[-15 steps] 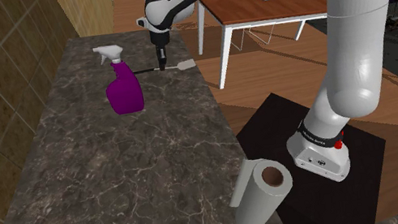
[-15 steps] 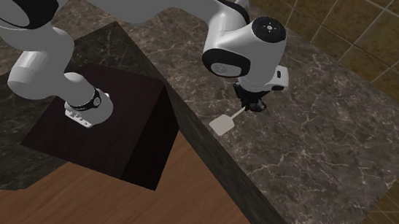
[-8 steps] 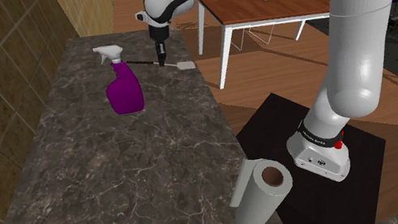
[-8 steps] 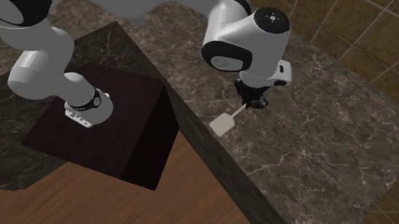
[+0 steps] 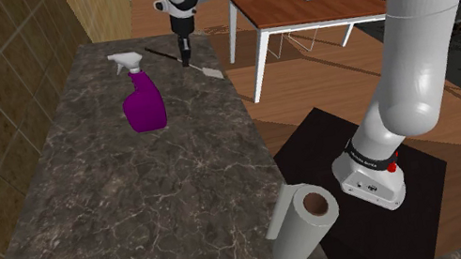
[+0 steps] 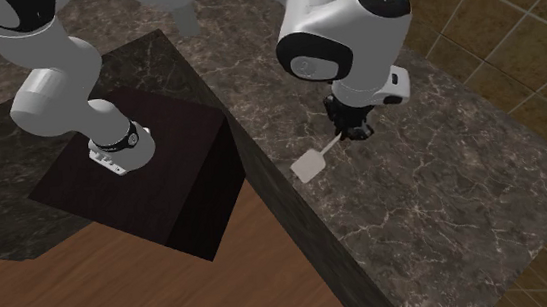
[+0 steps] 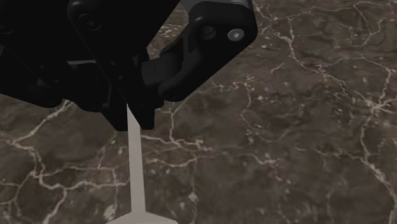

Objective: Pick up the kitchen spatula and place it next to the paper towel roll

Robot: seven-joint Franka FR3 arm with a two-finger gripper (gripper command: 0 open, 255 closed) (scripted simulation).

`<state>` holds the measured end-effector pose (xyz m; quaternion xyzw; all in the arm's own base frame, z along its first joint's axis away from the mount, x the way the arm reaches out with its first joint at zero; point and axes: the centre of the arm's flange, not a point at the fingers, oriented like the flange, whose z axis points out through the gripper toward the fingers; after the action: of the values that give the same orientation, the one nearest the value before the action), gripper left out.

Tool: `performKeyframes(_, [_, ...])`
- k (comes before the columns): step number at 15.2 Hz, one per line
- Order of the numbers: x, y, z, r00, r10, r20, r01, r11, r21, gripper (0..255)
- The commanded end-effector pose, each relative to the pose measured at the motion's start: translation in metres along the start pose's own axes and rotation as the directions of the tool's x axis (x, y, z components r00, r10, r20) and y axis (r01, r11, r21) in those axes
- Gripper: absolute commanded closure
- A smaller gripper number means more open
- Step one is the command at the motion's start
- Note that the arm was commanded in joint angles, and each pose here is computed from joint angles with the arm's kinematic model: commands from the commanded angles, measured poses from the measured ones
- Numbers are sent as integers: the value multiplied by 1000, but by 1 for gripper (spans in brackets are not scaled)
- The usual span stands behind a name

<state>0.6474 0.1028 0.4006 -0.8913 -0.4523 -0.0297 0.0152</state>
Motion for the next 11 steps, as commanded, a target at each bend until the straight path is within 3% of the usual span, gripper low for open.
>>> performKeyframes(1, [0,0,-12,1000,0,0,0,1000,0,255])
performKeyframes(11, [4,0,-65,1000,0,0,0,1000,0,255])
